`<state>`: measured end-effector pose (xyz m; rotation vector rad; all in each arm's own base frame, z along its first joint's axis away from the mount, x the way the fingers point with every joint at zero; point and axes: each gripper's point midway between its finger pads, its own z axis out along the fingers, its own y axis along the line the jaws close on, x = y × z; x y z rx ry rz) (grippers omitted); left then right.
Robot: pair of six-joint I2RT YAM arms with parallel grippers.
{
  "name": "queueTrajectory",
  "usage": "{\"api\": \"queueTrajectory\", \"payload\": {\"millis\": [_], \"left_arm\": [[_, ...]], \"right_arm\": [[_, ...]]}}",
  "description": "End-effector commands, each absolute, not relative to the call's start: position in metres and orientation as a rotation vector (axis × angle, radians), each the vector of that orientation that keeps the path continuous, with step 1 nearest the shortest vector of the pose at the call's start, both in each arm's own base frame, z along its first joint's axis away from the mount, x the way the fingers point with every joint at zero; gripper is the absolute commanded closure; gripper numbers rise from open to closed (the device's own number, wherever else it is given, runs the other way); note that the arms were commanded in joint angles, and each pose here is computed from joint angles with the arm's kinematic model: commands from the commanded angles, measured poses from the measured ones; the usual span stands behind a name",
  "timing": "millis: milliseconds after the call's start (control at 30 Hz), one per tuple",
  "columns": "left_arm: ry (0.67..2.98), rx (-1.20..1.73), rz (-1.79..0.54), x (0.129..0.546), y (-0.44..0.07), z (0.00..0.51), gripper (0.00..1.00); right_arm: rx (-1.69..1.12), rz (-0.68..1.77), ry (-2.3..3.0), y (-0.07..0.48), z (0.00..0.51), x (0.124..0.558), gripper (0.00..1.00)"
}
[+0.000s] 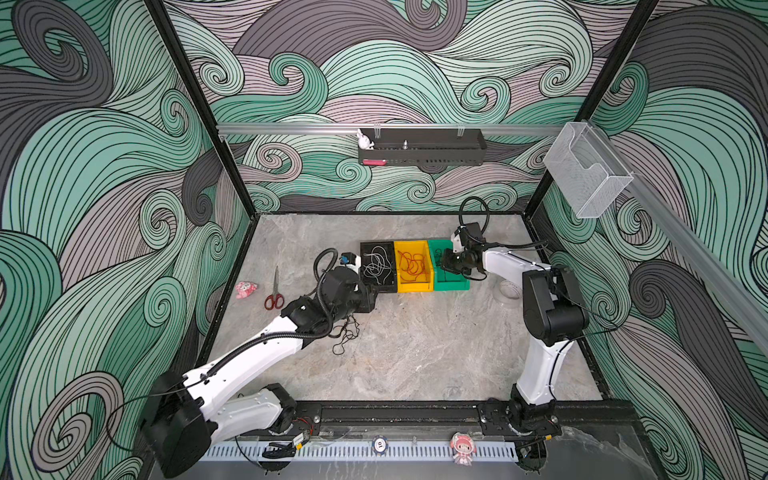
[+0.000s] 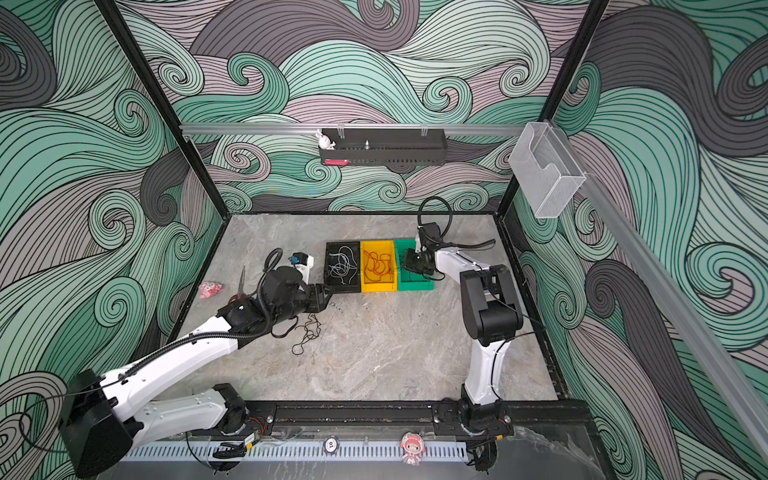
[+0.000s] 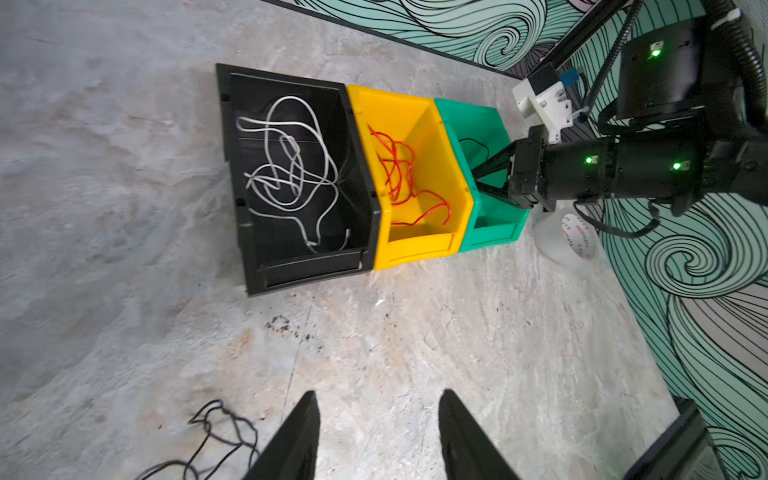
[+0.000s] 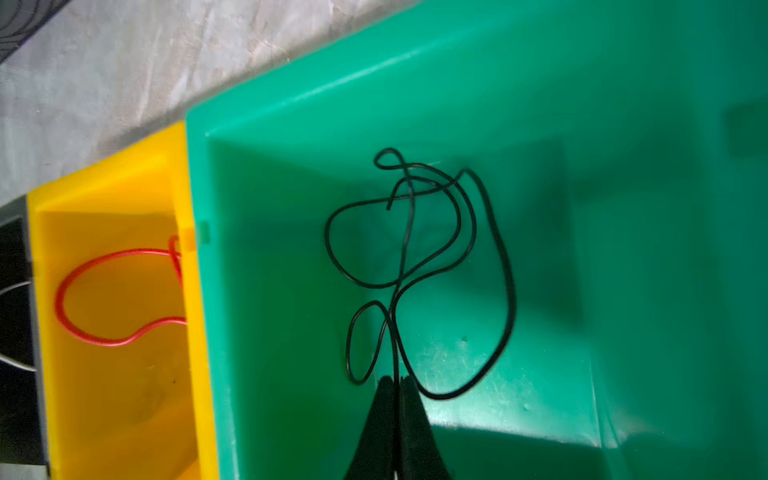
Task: Untangle the cables
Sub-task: 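Withdraw the right gripper from the green bin toward the left gripper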
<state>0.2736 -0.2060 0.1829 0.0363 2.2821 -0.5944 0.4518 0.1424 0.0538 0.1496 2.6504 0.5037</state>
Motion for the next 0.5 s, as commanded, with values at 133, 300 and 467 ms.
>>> {"api": "queueTrajectory", "payload": {"millis": [133, 300, 467], "left_arm": [[2.356, -0.1, -0.433, 0.249, -0.152, 0.143, 0.45], [2.381, -0.134, -0.424, 0.238, -0.142, 0.129, 0.44], [2.418, -0.17, -0.368, 0.228, -0.127, 0.116, 0.44]], "right_arm": [[0.115, 0.381, 2.641, 0.127, 0.079, 0.45, 0.73], [0.076, 0.367, 2.584, 0.123, 0.108, 0.448, 0.66], [0.054, 0.34, 2.527, 0.118, 0.136, 0.441, 0.65]]}}
